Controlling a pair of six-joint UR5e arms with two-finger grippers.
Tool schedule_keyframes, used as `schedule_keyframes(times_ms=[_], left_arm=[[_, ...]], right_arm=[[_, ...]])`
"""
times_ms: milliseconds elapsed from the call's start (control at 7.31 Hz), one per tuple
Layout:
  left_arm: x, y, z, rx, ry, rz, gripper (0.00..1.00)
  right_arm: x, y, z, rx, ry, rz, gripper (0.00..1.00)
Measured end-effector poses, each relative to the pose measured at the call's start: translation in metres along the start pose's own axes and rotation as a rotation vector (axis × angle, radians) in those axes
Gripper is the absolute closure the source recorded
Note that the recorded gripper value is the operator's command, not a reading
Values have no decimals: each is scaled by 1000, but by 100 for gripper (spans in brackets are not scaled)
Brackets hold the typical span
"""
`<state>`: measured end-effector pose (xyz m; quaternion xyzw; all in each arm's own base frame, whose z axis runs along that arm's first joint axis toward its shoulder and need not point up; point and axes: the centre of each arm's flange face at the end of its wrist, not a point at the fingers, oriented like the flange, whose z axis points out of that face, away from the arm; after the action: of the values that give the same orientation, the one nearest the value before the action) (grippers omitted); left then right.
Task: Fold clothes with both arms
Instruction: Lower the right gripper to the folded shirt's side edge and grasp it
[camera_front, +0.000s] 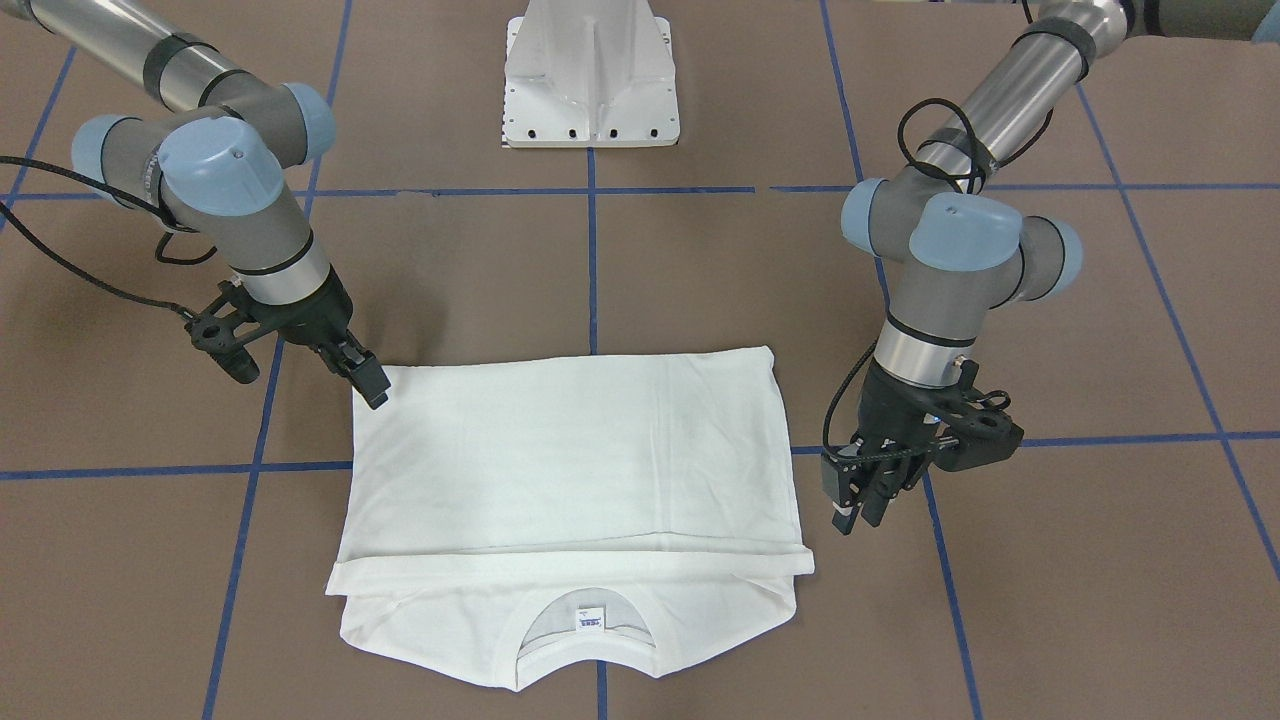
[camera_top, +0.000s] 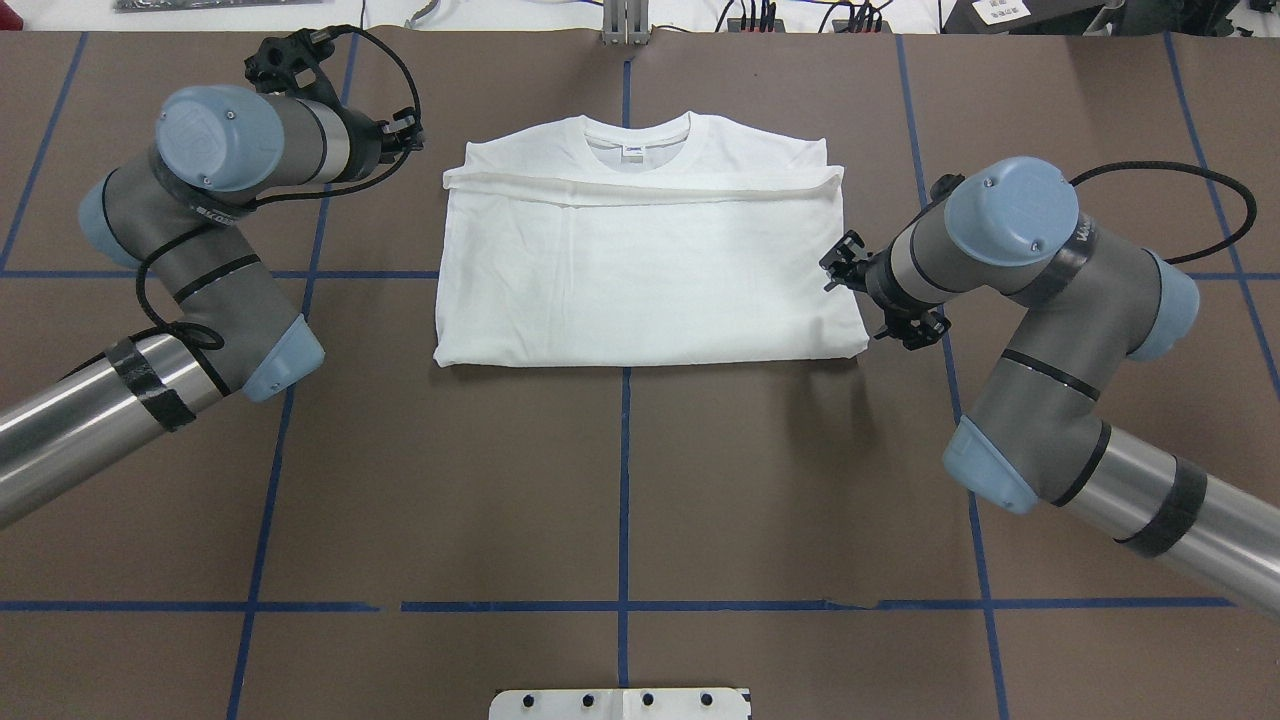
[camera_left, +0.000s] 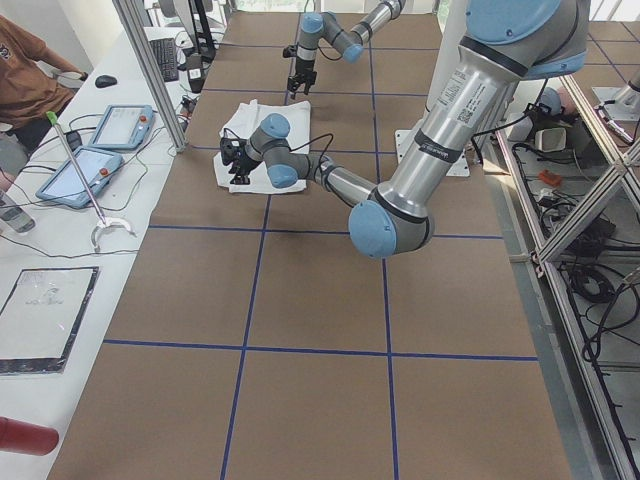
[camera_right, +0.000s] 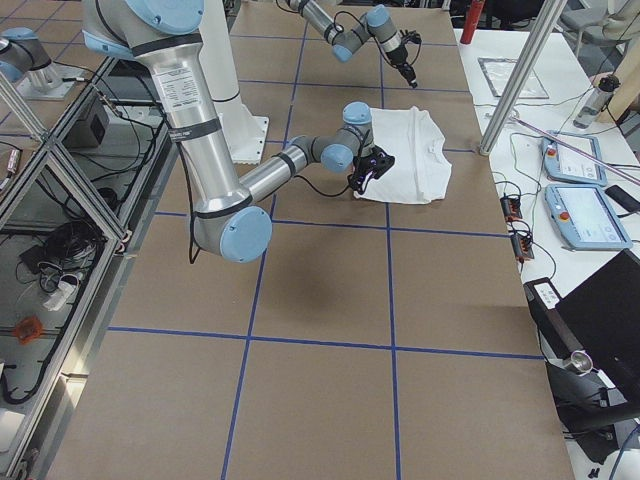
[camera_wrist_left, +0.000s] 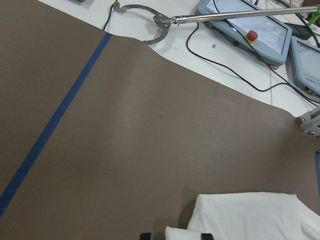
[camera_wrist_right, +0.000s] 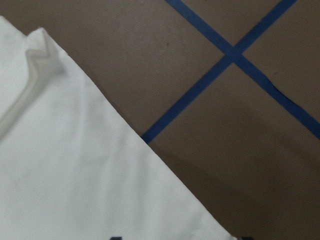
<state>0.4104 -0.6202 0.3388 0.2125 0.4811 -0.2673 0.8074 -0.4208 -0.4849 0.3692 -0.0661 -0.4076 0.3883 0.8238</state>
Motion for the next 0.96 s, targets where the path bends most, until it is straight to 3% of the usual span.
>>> schedule_keyframes(times_ms=[137, 273, 410, 547, 957], left_arm=[[1, 0, -3, 2, 5, 1, 54], [0, 0, -4, 3, 5, 1, 54], [-2, 0, -5, 4, 3, 0, 54], [-4, 0, -5, 5, 1, 0, 54], [-14, 1, -3, 6, -12, 1, 54]], right_arm=[[8, 11, 7, 0, 12, 11, 19], [11, 18, 16, 1, 24, 12, 29], [11, 22, 24, 3, 36, 11, 52], [9, 23, 29, 10, 40, 11, 100], [4, 17, 29, 27, 35, 16, 100]])
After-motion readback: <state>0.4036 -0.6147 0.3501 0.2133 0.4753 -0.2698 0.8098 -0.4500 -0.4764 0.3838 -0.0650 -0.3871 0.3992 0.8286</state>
